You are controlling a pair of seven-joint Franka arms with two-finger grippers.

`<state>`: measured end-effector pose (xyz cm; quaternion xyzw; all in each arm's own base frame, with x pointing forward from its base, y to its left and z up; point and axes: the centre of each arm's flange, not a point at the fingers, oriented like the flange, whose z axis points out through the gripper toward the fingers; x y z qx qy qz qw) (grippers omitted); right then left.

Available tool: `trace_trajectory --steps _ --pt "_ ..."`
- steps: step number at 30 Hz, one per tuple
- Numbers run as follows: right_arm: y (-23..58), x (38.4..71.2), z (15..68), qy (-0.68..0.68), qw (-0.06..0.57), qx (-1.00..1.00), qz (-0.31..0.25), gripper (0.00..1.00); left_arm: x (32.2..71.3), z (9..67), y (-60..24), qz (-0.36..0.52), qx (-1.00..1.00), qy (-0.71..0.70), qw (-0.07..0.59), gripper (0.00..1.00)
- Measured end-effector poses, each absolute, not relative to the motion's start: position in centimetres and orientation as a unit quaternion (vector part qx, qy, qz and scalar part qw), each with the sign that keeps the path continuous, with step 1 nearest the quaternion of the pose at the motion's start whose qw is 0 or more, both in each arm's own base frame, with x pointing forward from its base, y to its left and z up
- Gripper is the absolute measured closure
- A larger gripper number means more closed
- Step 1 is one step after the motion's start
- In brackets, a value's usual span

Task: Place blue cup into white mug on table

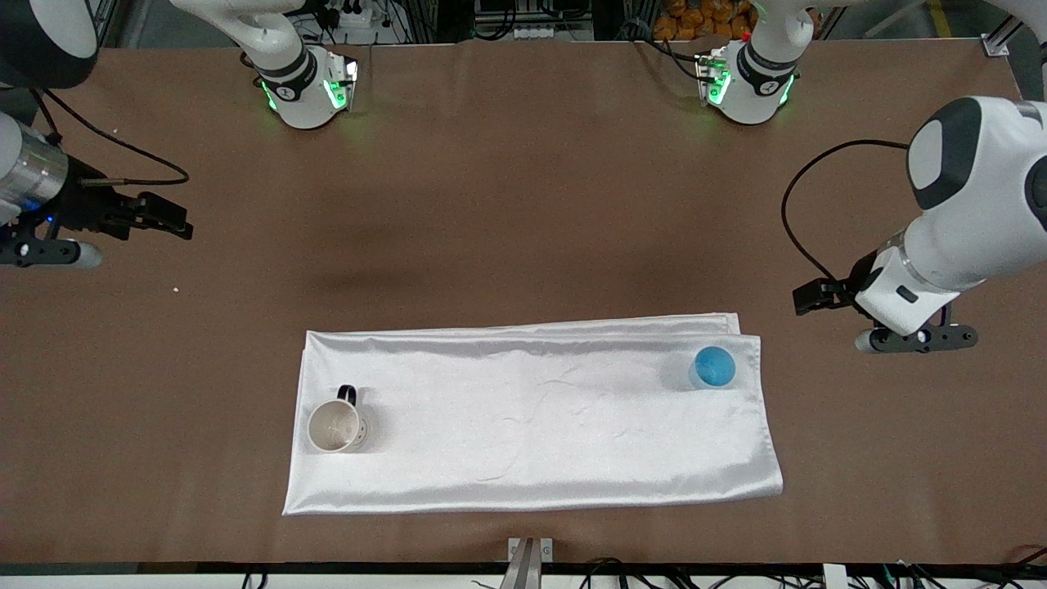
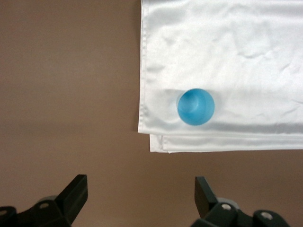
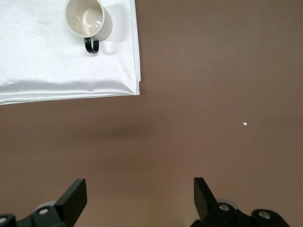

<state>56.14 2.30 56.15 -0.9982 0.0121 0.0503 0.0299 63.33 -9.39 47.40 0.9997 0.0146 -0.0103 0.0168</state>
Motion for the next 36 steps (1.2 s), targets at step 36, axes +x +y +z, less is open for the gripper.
trace_trajectory --steps 36 --pt "15.2 67.5 30.2 0.022 0.032 -0.999 -0.013 0.00 67.9 31.8 -14.8 0.018 0.998 0.029 0.046 0.00"
